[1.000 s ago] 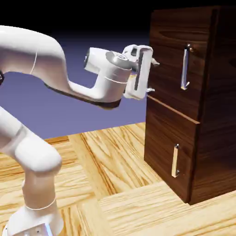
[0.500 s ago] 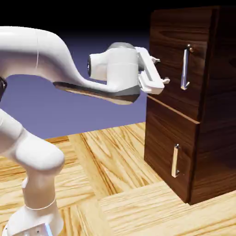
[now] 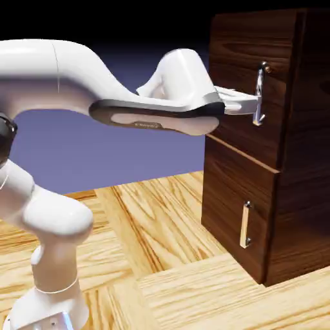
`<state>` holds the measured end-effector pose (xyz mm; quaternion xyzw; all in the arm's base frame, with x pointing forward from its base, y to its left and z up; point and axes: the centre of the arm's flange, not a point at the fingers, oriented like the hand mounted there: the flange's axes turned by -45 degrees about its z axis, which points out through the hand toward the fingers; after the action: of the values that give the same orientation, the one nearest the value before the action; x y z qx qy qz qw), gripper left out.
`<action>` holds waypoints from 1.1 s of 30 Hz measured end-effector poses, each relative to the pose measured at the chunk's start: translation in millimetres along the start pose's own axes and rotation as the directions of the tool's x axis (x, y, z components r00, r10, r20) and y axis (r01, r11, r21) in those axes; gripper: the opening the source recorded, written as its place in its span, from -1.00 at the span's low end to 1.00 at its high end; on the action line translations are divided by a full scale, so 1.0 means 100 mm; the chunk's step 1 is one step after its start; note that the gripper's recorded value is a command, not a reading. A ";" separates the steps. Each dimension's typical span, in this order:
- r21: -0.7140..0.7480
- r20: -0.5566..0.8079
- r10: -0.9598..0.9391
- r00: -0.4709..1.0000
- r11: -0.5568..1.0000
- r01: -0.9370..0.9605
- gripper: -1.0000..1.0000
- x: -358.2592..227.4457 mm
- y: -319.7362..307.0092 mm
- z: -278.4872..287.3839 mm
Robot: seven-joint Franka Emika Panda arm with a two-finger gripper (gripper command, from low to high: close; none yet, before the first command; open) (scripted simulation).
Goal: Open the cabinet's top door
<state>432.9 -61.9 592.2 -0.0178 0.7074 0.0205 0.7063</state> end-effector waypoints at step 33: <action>0.465 0.002 -0.005 1.000 0.886 0.003 -1.00 0.00 1.04 -1.12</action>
<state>315.7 36.1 592.4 0.1502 0.6907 -0.1508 0.6911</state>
